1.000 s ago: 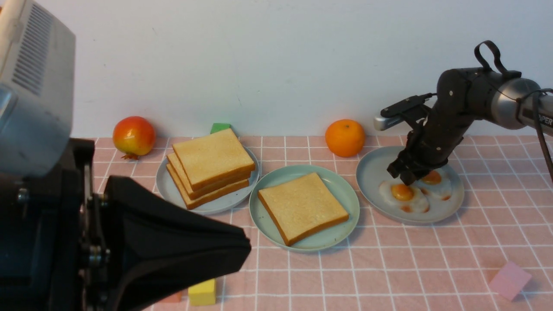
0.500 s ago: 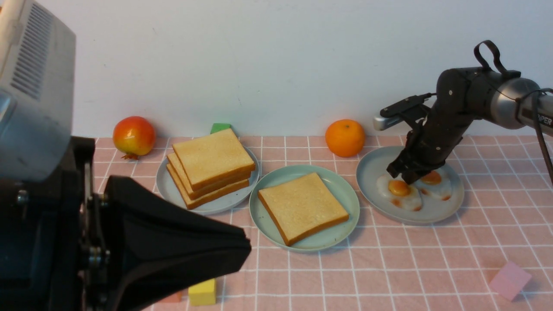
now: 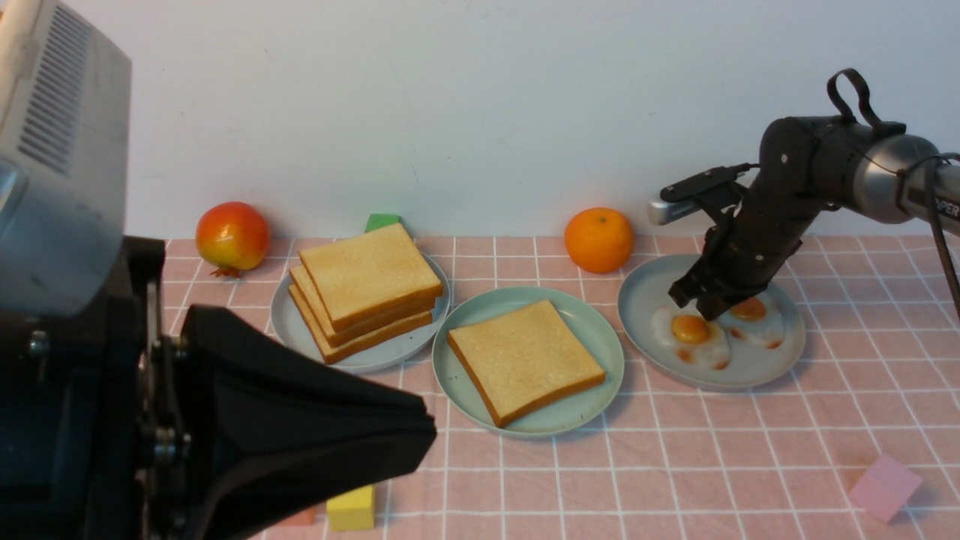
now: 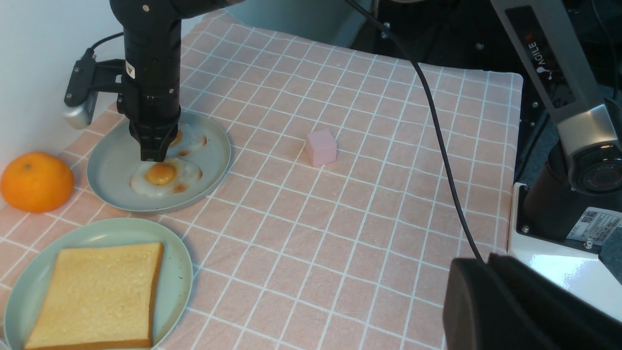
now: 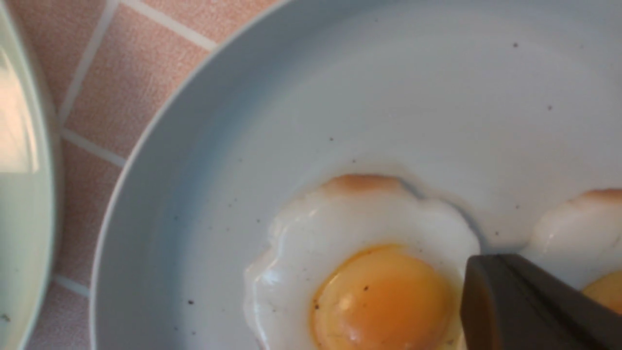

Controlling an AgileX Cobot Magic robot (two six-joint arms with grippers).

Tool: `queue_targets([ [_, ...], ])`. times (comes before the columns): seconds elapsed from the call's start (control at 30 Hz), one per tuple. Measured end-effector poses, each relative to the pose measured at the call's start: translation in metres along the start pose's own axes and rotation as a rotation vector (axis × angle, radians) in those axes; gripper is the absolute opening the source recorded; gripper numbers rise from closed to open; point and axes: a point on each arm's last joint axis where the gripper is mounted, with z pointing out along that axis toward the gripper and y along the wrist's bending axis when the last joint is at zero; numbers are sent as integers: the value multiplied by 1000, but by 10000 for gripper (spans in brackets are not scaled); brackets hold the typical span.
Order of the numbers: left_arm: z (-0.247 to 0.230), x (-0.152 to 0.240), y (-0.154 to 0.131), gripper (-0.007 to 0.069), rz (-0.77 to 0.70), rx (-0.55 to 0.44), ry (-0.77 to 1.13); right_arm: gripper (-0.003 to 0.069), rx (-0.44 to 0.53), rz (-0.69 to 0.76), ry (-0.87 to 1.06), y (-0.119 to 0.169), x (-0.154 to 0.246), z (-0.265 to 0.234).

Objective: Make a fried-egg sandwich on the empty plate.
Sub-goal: Use the right arm to grab a fried egg

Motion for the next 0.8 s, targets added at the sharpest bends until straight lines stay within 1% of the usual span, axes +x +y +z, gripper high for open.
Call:
queue_targets([
  [0.13,0,0,0,66,0,0,0,-4,-34,10,37,2,-1,-3],
  [0.23,0,0,0,69,0,0,0,-4,-70,46,66,3,-5,-11],
  [0.53,0,0,0,74,5,-4,3,-3,-54,93,19,2,-18,-48],
  [0.6,0,1,1,72,16,-11,8,-1,-41,95,-13,2,-21,-67],
  [0.73,0,1,1,72,20,-13,11,0,-48,96,0,4,-19,-78],
  [0.8,0,1,1,72,20,-13,12,1,-63,117,39,7,-16,-79],
])
